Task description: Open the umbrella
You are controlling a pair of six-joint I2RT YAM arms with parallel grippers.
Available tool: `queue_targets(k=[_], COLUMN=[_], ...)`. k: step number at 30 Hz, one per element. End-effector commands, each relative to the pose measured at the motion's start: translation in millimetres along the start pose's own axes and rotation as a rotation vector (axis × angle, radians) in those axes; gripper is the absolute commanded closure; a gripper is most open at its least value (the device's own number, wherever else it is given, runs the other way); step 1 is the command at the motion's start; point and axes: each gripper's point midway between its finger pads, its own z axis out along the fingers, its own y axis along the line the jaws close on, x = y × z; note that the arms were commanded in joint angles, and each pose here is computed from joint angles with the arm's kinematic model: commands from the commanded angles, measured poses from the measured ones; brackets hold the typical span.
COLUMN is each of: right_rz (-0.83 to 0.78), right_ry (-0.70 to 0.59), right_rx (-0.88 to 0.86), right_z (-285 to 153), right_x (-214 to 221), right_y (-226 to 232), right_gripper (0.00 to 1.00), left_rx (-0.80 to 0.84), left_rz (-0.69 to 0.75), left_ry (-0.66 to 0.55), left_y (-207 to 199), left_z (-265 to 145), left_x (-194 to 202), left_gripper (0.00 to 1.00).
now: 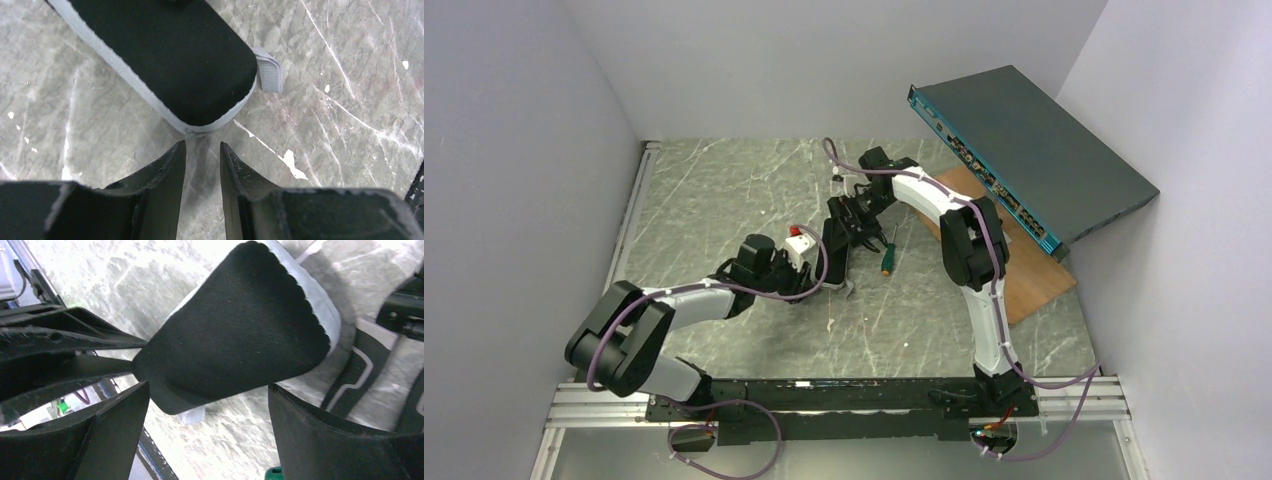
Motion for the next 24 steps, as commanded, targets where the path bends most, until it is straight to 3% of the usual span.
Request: queue_targets(k=[1, 8, 15, 24], right_rz=[0.034, 0.059, 0.066, 0.078], right_ry=[-0.036, -0.005, 0.039, 0.042], right_rx=[-0.043, 0.0, 0.018, 0.024], right_z=[-2, 15, 29, 37], right_x=[-18, -12, 2, 11], right_y=[18, 10, -6, -15], right_gripper=[0.1, 0.09, 0.41, 0.54], left_rx=[0.038, 0.032, -0.132, -0.144], left_rz=[0.111, 0.121, 0.089, 0.14], left_ry=[-0.082, -0.076, -0.015, -0.008], left_y=[-10, -15, 5, 1], left_z=[13, 14, -11, 9], left_x=[-32, -31, -14, -15], left_gripper=[0.64, 0.62, 0.56, 0.47])
